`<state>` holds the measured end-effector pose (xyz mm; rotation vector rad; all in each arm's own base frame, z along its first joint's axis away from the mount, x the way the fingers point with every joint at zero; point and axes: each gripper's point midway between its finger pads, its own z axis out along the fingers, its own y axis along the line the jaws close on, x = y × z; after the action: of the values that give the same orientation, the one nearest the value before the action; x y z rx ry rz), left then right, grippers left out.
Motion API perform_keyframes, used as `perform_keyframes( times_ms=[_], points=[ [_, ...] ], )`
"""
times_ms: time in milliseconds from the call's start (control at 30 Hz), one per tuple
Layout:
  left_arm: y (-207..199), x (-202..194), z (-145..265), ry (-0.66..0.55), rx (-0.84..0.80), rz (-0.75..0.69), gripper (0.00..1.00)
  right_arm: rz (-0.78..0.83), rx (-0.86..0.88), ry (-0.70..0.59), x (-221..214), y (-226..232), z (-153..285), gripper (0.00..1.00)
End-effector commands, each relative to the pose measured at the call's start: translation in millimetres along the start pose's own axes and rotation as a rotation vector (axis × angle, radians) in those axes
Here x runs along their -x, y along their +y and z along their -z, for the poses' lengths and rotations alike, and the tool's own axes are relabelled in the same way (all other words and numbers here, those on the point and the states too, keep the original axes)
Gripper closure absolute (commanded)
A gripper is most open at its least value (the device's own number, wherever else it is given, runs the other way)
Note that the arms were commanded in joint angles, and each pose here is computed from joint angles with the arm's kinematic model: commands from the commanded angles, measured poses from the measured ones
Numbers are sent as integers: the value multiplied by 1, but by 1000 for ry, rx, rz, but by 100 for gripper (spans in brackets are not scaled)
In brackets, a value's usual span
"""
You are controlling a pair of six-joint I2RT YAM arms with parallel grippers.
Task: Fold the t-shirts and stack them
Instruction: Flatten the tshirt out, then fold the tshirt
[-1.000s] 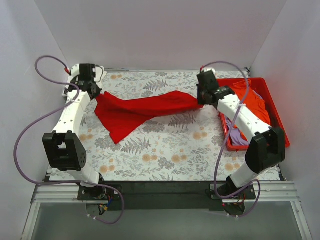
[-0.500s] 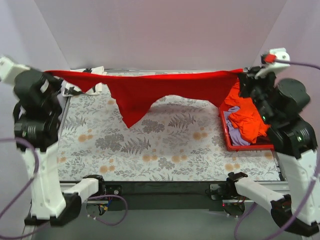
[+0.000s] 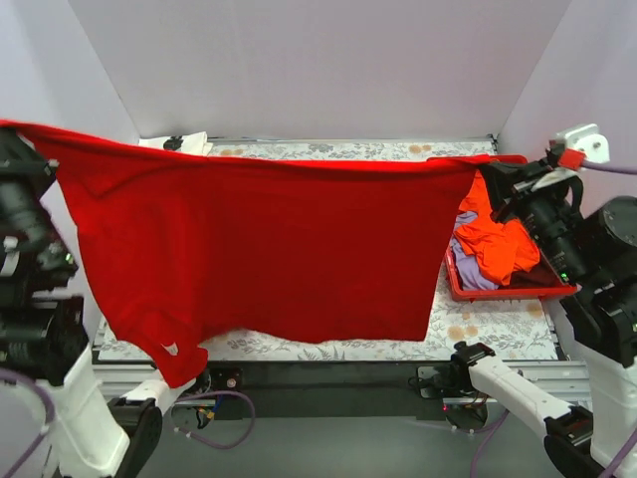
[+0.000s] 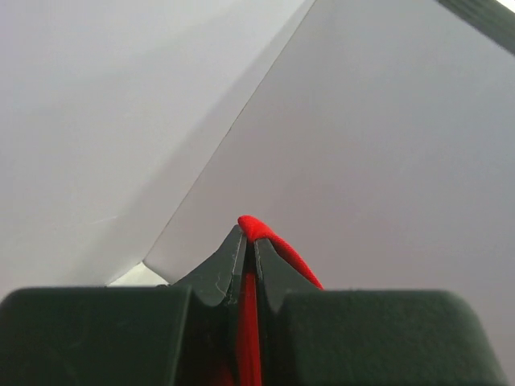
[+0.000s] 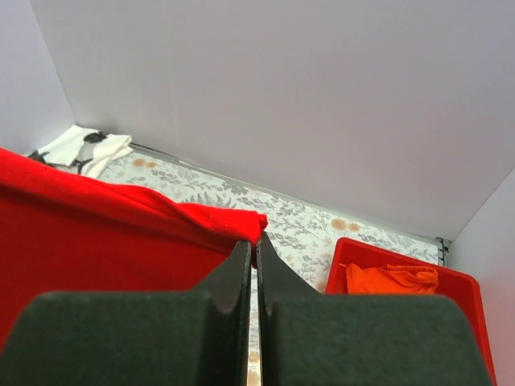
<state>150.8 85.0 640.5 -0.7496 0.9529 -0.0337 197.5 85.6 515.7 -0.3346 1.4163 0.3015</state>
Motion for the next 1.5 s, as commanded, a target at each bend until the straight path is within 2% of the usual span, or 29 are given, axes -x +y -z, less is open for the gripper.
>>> perform_keyframes(
  times_ms=[0, 33, 100, 167, 200, 267, 367, 400, 467, 533, 567, 633, 767, 1000, 1167, 1300, 1467],
  points=[
    [-6, -86, -63, 127, 50, -201, 100, 61, -132, 83, -22, -26, -29, 99],
    [-8, -104, -72, 156, 45, -220, 100, 66, -152, 125, -38, -29, -38, 99],
    [-4, -173, -92, 288, 42, -279, 100, 94, -209, 192, -62, -39, -56, 99],
    [1, -224, -103, 378, 31, -315, 100, 120, -251, 276, -105, -46, -80, 99],
    [19, -279, -106, 482, 57, -367, 100, 140, -301, 310, -122, -55, -86, 99],
    [31, -328, -111, 543, 56, -389, 100, 164, -321, 405, -175, -60, -100, 99],
    [65, -423, -111, 684, 77, -454, 100, 156, -370, 517, -249, -82, -128, 99],
    [79, -460, -111, 736, 92, -479, 100, 125, -377, 488, -255, -87, -140, 99],
    [97, -502, -108, 811, 113, -505, 100, 96, -402, 559, -300, -102, -150, 99],
    [113, -546, -105, 890, 130, -526, 100, 64, -399, 540, -315, -108, -167, 99],
    [116, -558, -104, 911, 131, -526, 100, 53, -388, 578, -338, -112, -176, 99],
    [128, -591, -99, 973, 135, -535, 100, 48, -378, 577, -352, -118, -190, 99],
    [128, -622, -102, 1019, 111, -515, 100, 55, -331, 656, -393, -125, -212, 99],
    [115, -636, -99, 1065, 68, -451, 100, 42, -307, 680, -413, -140, -231, 99],
    [94, -615, -95, 1080, 58, -394, 100, 28, -296, 679, -415, -149, -236, 99],
    [92, -585, -89, 1082, 147, -384, 100, 28, -289, 695, -413, -151, -230, 99],
    [97, -571, -60, 1145, 230, -424, 100, 2, -278, 743, -422, -143, -214, 99]
  ],
)
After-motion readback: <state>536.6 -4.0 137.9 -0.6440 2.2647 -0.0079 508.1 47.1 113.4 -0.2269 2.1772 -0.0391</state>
